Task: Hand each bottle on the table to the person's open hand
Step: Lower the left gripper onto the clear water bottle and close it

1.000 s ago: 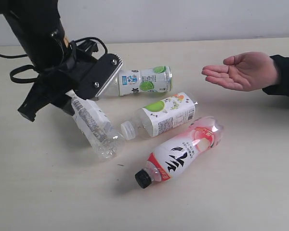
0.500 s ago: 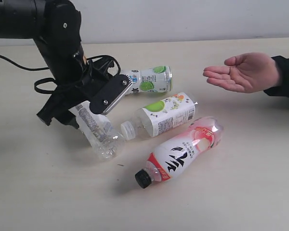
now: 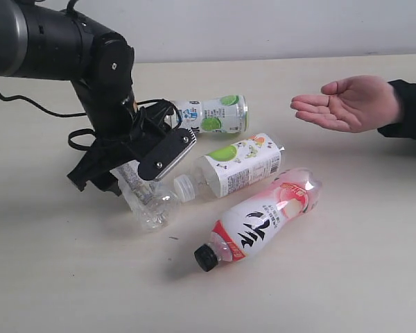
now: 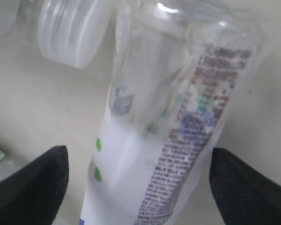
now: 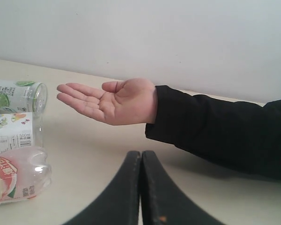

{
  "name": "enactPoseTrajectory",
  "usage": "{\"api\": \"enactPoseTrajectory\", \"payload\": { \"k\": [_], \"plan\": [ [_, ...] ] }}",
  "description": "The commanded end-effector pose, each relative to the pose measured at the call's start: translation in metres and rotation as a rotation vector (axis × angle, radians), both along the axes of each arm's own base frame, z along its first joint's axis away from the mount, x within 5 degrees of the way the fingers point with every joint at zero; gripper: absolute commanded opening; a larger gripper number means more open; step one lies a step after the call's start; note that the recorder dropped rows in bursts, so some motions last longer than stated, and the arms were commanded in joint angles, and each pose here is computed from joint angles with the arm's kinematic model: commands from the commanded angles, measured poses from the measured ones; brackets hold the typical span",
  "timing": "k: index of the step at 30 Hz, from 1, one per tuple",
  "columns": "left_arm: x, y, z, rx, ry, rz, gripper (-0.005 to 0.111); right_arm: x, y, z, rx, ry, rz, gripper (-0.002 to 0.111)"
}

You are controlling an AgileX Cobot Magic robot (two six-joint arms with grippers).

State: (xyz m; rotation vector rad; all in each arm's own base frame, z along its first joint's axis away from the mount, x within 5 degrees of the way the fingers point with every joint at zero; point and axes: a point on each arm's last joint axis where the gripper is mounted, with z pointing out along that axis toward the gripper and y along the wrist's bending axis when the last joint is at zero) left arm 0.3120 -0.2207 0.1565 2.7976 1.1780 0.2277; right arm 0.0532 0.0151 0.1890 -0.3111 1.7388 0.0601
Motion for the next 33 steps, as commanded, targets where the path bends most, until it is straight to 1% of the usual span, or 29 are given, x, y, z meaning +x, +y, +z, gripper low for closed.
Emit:
{"api": "enactPoseTrajectory", "payload": {
  "k": [1,15,18,21,22,26,27,28,29,31,32,33],
  "plan": [
    [0.002,-0.003,-0.007,0.002,-0.004,-0.013,0.079,0.000,-0.001,0.000,-0.001,-0.012,-0.007,0.000],
    [0.004,-0.005,-0.023,0.013,0.016,-0.008,0.079,0.000,-0.001,0.000,-0.001,-0.012,-0.007,0.000],
    [0.004,-0.005,-0.024,0.004,0.017,0.042,0.078,0.000,-0.001,0.000,-0.001,-0.012,-0.007,0.000],
    [0.004,-0.005,-0.026,0.006,0.020,0.044,0.075,0.000,-0.001,0.000,-0.001,-0.012,-0.007,0.000],
    [0.004,-0.005,-0.028,0.009,0.024,0.044,0.068,0.000,-0.001,0.000,-0.001,-0.012,-0.007,0.000],
    [0.004,-0.005,-0.029,0.007,0.030,0.070,0.049,0.000,-0.001,0.000,-0.001,-0.012,-0.007,0.000],
    [0.003,-0.004,-0.029,0.012,0.039,0.090,0.037,0.000,-0.001,0.000,-0.001,-0.012,-0.007,0.000],
    [0.002,-0.003,-0.029,0.022,0.051,0.101,0.032,0.000,-0.001,0.000,-0.001,-0.012,-0.007,0.000],
    [-0.001,-0.001,-0.029,0.050,0.080,0.104,0.020,0.000,-0.001,0.000,-0.001,-0.012,-0.007,0.000],
    [-0.006,0.004,-0.027,0.102,0.127,0.130,0.003,0.000,-0.001,0.000,-0.001,-0.012,-0.007,0.000],
    [-0.009,0.007,-0.023,0.127,0.146,0.136,0.000,0.000,-0.001,0.000,-0.001,-0.012,-0.007,0.000],
    [-0.013,0.011,-0.016,0.155,0.168,0.142,0.000,0.000,-0.001,0.000,-0.001,-0.012,-0.007,0.000]
  ]
}}
